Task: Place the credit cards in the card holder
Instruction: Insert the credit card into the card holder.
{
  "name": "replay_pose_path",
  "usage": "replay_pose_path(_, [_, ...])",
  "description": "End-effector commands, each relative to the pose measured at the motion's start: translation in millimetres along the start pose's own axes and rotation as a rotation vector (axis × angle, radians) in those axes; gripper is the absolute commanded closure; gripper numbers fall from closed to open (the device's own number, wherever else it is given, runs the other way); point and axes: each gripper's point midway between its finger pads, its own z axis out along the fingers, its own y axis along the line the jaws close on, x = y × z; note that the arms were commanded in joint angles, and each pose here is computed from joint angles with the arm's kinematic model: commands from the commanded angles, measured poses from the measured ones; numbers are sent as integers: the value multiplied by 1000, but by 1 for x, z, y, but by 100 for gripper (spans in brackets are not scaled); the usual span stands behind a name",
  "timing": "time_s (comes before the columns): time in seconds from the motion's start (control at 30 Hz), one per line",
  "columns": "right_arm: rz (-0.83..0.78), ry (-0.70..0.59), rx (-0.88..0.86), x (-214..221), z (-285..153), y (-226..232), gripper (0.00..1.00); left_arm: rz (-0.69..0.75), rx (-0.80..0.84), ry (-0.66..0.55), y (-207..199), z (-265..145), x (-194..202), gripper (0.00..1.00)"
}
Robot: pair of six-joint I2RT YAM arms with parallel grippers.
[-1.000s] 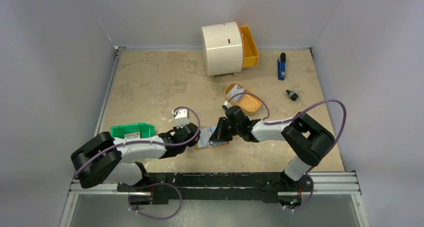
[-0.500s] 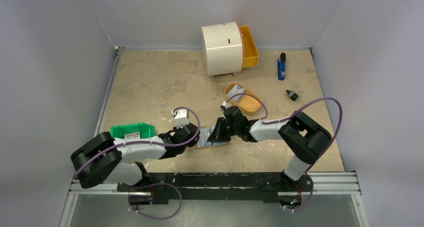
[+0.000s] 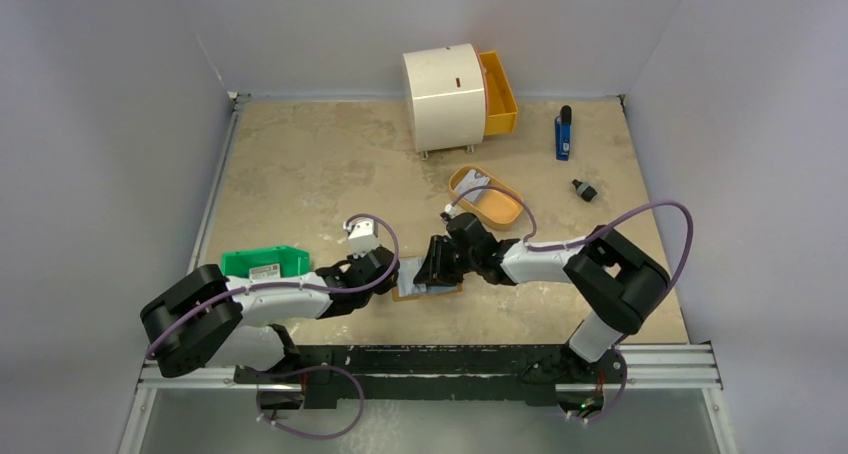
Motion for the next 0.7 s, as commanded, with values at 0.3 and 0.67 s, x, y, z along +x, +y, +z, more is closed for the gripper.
replay_pose_path(0.3, [-40,27,-35,3,-2,14,62,-4,22,61,1,-4,14,100])
replay_pose_path(0.67, [-97,80,-71,9,3,35,62,-30,70,56,-9,-6,11,100])
